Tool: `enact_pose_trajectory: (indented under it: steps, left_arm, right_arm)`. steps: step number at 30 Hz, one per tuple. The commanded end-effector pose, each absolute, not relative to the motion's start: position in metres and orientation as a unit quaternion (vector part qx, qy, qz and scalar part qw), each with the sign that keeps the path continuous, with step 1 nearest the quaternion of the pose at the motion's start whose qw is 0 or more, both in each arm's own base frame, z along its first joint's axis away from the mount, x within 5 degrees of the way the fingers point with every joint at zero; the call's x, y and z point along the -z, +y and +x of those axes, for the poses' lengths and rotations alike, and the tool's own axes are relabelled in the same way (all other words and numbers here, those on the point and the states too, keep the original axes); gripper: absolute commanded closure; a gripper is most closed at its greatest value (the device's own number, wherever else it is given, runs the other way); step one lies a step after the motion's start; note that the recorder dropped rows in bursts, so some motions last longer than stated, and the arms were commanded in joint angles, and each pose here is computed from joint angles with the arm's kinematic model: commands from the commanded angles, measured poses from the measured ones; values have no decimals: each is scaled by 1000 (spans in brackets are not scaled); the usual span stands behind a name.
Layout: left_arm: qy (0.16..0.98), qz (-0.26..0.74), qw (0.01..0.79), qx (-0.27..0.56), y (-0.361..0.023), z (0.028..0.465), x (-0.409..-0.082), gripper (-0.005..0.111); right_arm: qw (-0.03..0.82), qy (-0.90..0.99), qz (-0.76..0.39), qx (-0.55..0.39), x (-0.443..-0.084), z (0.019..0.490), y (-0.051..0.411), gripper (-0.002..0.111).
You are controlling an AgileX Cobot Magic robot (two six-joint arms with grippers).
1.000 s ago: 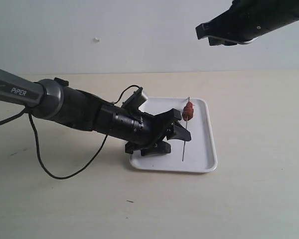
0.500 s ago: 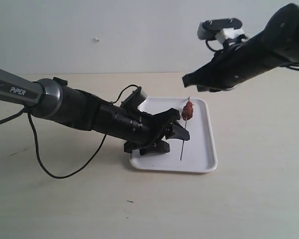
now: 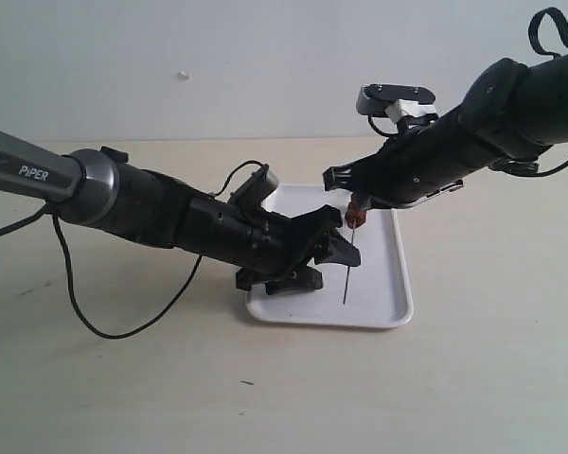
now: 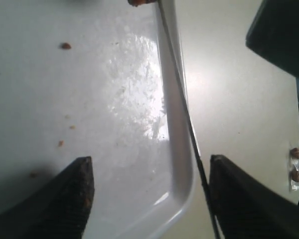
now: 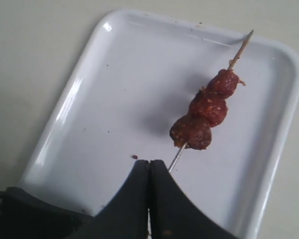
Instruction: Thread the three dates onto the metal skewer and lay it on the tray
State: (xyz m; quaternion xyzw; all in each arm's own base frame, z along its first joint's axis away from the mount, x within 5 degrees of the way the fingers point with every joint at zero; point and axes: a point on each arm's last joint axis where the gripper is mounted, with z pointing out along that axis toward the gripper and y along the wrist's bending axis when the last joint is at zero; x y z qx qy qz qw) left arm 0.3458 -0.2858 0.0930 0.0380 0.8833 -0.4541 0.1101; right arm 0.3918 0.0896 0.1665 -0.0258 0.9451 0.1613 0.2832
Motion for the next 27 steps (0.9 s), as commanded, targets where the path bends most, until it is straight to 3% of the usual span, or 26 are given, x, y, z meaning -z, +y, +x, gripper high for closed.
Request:
enact_pose_trajectory:
  steps: [1, 15, 22, 27]
  left_arm:
    - [879, 39, 114, 462, -286, 348, -97, 42]
    - [877, 41, 110, 466, -288, 346, -98, 45]
    - [870, 68, 112, 475, -289, 344, -100, 45]
    - [857, 108, 110, 491, -287, 342, -105, 46]
  right_arm:
    - [269, 944, 38, -185, -166, 391, 90, 108]
    - [177, 946, 146, -230, -119, 391, 97, 108]
    - [218, 941, 125, -227, -132, 396, 96, 108]
    - [287, 926, 106, -222, -169, 397, 93, 108]
